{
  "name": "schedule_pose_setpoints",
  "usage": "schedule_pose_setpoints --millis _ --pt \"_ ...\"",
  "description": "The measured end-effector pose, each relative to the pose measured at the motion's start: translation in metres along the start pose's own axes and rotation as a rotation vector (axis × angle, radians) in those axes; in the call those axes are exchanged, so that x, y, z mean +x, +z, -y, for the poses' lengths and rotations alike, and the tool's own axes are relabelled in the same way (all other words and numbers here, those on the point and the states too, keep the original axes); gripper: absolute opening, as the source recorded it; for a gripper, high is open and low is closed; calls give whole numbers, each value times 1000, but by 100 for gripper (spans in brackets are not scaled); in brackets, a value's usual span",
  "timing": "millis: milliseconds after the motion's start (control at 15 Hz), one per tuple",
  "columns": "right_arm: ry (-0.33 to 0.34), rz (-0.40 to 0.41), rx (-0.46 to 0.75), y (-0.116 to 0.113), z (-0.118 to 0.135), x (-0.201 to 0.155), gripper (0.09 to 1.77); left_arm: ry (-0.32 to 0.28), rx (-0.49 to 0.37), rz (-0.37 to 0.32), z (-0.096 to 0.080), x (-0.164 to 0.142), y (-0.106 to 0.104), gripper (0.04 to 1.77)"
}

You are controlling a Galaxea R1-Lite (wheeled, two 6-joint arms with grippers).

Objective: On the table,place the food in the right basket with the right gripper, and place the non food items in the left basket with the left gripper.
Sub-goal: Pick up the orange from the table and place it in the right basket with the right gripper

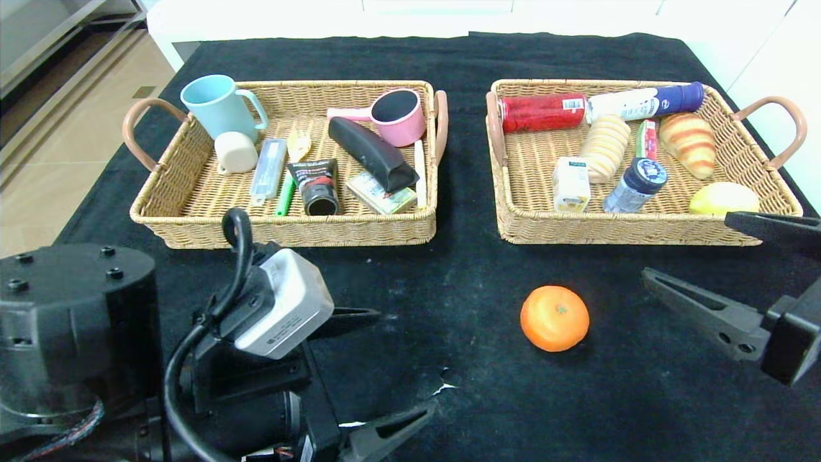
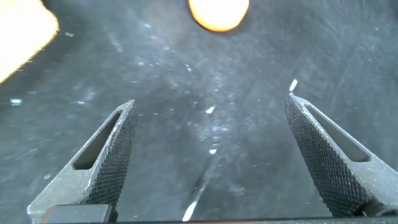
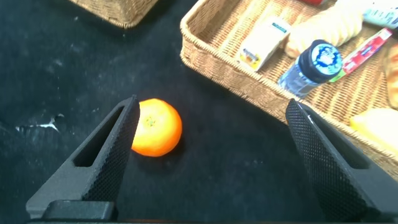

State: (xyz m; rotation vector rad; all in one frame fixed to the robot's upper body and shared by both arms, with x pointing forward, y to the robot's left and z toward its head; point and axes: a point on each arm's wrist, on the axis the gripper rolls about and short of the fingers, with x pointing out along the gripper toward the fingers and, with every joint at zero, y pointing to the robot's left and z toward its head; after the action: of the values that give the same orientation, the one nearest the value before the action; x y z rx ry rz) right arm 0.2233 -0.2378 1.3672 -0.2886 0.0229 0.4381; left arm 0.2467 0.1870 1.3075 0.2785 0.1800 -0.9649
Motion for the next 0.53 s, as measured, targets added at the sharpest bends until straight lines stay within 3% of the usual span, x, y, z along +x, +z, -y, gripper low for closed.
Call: schedule_pose_setpoints --millis 267,533 --pt "9 -24 -7 -4 -3 6 171 45 -11 -1 -4 -14 -13 171" --pt "25 -59 -19 -11 -9 14 171 80 -12 12 -10 -19 -11 171"
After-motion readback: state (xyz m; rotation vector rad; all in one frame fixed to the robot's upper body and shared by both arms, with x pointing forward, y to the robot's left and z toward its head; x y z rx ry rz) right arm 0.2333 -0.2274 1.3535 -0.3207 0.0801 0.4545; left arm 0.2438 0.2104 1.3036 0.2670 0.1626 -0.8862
